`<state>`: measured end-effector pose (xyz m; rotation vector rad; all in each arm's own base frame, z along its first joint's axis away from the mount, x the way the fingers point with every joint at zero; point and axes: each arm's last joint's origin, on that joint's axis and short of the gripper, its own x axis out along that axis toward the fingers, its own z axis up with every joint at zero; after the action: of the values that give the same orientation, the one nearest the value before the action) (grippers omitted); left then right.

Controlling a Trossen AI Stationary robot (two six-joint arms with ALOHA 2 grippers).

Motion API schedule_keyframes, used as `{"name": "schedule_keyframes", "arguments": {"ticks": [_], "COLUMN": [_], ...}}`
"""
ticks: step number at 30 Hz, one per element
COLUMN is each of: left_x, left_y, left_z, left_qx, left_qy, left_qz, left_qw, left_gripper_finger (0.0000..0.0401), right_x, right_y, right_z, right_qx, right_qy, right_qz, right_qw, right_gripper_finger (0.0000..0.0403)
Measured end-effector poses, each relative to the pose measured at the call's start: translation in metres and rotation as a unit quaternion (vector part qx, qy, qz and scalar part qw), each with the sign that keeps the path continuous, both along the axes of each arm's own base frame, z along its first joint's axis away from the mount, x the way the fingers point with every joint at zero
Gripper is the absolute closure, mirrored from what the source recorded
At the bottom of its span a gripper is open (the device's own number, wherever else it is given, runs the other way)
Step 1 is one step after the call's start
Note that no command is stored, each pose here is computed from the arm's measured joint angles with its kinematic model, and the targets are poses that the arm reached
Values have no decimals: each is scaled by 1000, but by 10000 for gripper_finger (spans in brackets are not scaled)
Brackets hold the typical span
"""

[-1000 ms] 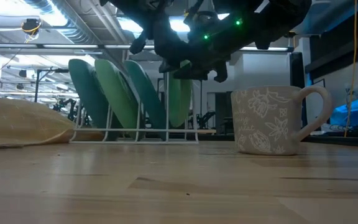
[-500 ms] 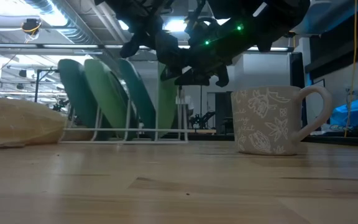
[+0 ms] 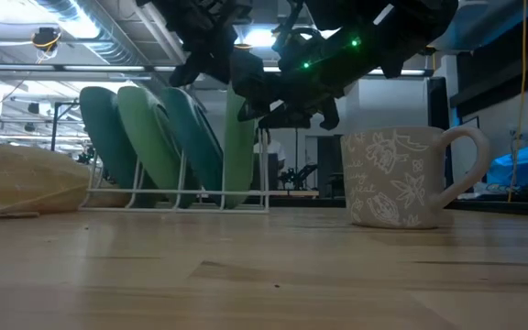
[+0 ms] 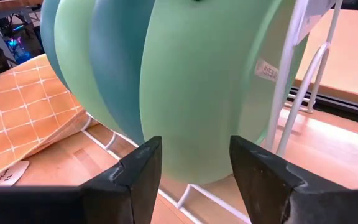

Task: Sort dishes
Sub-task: Put the green plate into the dish rack

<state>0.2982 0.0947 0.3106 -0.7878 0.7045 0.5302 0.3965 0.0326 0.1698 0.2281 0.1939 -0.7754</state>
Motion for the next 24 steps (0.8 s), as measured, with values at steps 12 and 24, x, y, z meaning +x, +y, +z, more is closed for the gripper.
{"name": "schedule_keyframes", "arguments": {"ticks": [12, 24], "left_x": [-9, -9], "left_y": [3, 3], "left_z": [-1, -1], "left_qx": [84, 92], "left_qy": [55, 57], "left_qz": [-92, -96], "left_qw": [991, 989], "left_gripper_finger": [369, 302], "right_x": [-2, -2], "right_y": [0, 0], "right_z": [-3, -3], "right_qx": [-12, -12], "right_qy": [29, 26], "right_qz": [-8, -8], "right_qw": [999, 1000], "right_gripper_finger": [207, 207]}}
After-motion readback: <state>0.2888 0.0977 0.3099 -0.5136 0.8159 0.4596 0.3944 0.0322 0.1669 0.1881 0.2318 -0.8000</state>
